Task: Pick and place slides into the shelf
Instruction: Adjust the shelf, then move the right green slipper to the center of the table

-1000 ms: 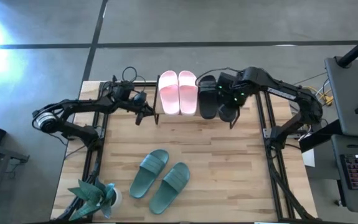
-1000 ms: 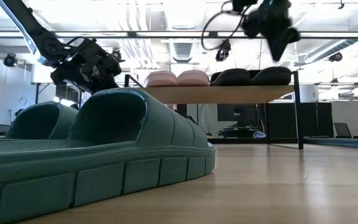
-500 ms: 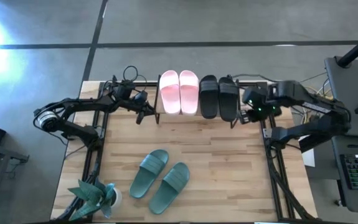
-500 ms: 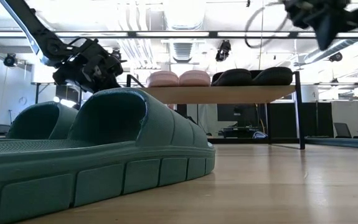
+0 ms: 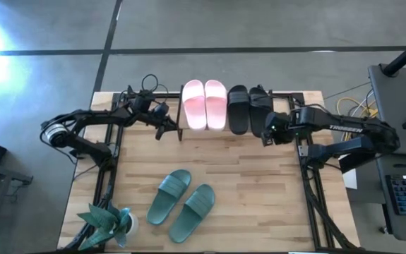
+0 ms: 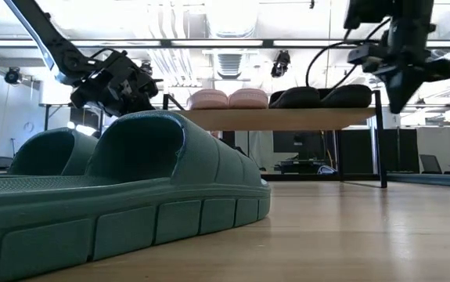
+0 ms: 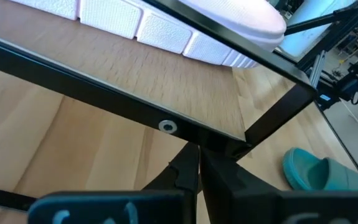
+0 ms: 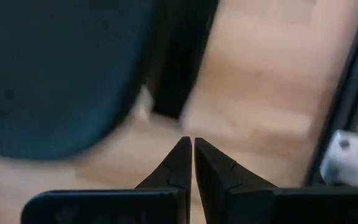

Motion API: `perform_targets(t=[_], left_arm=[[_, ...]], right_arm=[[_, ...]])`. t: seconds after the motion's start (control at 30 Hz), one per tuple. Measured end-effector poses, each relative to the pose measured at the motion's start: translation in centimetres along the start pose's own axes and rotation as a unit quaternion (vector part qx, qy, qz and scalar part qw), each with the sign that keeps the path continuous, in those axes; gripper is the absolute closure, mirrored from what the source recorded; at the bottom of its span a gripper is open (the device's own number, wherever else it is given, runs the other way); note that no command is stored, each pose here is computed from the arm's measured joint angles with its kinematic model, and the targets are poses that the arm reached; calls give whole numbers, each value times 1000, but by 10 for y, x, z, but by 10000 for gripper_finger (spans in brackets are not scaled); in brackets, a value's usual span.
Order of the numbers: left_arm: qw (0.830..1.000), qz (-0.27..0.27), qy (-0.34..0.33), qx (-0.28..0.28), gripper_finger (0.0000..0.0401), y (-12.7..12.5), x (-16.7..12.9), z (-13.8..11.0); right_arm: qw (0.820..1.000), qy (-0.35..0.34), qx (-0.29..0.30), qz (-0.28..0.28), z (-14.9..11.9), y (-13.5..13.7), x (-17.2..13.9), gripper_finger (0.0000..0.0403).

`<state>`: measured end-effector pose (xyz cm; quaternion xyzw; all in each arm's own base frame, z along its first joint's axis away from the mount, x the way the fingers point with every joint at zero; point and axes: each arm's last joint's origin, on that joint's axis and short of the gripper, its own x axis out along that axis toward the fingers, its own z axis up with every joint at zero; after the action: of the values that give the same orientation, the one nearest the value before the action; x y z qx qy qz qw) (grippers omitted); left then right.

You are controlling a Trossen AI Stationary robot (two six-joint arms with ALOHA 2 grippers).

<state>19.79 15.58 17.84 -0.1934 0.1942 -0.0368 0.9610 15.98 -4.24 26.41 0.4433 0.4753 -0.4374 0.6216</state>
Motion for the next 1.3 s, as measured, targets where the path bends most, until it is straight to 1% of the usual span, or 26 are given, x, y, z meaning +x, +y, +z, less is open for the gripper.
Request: perform_targets(t=[0.1,0.2,0.4,0.63,0.73,0.83,0.93,1.0,1.07,1.13,1.23,1.3], left_arm=[[1000,0,1,0,401,3,3,3],[1000,0,2,-2,401,7,6,6],[1000,-2,4,-5,401,10,9,8],[1000,4,-2,1,401,11,9,9],[1000,9,-6,5,401,10,8,11],[1000,9,0,-9,401,8,5,9],[999,9,28,-26,401,2,0,-1],[999,8,32,-20,401,-5,-6,-3],[999,5,24,-20,401,-14,-14,1],[999,-15,15,-50,401,-27,-23,7],[992,-91,1,-91,401,-52,-30,17],[989,-121,-9,-84,401,-66,-32,24]], right_arm=[[999,-34,1,22,11,2,1,390],[999,-45,-1,31,20,1,0,390],[998,-65,-7,13,31,-5,1,390],[997,-78,-24,5,36,-7,2,390],[996,-88,-21,11,41,-8,2,390],[997,-71,-23,3,39,-11,1,390],[998,-47,-31,-16,28,-17,-6,390],[998,-43,-39,-16,20,-20,-14,390],[997,-51,-52,10,12,-22,-24,390],[995,-53,-66,55,4,-20,-34,390],[986,-56,-92,126,-9,-12,-44,390],[980,-60,-104,157,-16,-4,-46,390]])
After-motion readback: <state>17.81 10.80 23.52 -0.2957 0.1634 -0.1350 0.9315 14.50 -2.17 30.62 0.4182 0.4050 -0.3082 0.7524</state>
